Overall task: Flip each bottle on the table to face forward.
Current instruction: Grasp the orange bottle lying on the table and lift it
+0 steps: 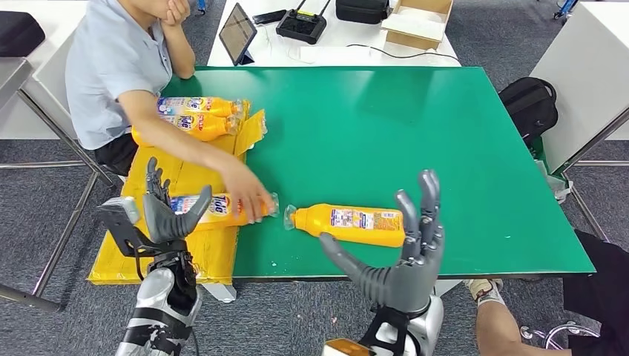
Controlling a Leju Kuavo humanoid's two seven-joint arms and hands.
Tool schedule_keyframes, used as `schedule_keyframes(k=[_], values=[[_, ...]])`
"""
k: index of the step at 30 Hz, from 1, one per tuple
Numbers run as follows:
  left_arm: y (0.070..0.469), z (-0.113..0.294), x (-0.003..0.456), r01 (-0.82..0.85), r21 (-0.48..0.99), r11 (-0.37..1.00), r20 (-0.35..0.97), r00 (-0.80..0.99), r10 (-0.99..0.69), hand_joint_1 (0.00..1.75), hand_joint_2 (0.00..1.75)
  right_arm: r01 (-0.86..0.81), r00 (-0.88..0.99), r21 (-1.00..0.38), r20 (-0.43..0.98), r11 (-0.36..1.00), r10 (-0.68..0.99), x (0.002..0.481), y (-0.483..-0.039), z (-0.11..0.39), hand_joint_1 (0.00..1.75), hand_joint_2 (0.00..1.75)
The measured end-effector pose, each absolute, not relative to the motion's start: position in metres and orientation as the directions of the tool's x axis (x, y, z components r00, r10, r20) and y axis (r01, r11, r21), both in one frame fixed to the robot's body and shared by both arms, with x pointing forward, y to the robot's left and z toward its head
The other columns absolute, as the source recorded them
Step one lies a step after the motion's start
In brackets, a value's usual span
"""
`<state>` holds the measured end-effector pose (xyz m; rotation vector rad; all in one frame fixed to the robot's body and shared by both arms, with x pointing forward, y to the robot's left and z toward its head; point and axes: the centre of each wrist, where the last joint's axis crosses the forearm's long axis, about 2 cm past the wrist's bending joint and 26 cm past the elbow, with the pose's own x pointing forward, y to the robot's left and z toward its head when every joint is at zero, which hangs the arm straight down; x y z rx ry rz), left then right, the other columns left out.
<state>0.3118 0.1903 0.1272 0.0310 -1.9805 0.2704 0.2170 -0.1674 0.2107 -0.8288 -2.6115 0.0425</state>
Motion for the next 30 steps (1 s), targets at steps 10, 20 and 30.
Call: schedule_keyframes(k=[10, 20, 30], values=[[0.194, 0.112, 0.307, -0.063, 0.021, 0.998, 0.940, -0.339, -0.041, 0.00, 1.75, 0.588, -0.701, -0.171, 0.380, 0.791, 0.603, 0.213, -0.181, 0.203, 0.00, 1.75], [0.208, 0.097, 0.294, -0.075, 0.172, 0.982, 0.936, -0.299, -0.187, 0.00, 1.75, 0.626, -0.609, -0.275, 0.410, 0.729, 0.678, 0.207, -0.195, 0.179, 0.00, 1.75], [0.227, 0.086, 0.260, -0.161, 0.361, 0.918, 0.880, -0.267, -0.393, 0.00, 1.75, 0.604, -0.386, -0.513, 0.483, 0.611, 0.786, 0.199, -0.220, 0.117, 0.00, 1.75]])
